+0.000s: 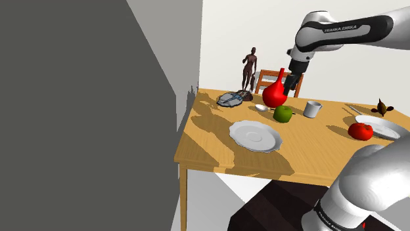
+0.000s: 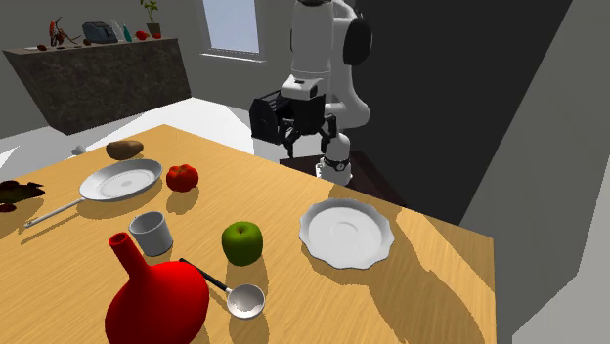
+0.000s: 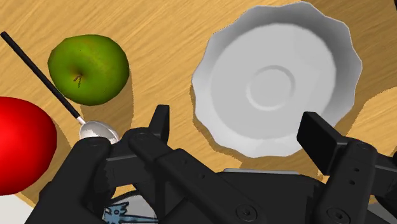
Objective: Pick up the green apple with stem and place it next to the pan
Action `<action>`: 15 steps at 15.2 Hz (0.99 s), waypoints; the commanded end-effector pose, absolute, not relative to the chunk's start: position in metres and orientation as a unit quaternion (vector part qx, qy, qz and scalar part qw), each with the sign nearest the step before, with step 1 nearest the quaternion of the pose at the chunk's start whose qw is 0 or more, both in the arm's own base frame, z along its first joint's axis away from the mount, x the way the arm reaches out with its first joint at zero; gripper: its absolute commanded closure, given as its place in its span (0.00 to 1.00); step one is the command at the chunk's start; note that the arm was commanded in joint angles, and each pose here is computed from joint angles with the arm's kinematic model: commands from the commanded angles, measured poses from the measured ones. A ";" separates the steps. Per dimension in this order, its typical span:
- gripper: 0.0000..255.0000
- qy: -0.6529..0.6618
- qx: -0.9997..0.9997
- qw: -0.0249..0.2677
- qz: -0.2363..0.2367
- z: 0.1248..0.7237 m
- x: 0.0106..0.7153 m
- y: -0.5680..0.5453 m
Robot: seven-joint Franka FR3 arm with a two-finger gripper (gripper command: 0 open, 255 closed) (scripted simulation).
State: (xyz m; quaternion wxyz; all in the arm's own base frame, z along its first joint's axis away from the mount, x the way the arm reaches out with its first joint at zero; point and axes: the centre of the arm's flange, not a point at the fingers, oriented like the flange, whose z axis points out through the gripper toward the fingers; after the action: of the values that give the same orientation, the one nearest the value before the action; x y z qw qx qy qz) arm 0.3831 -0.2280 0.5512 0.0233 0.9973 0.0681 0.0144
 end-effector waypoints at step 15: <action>0.00 0.185 0.980 -0.006 -0.065 0.452 0.465 -0.411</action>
State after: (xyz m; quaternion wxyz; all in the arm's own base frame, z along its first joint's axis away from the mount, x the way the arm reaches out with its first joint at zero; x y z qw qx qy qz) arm 0.4582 -0.4017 0.4588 -0.0035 0.9825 0.1759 -0.0607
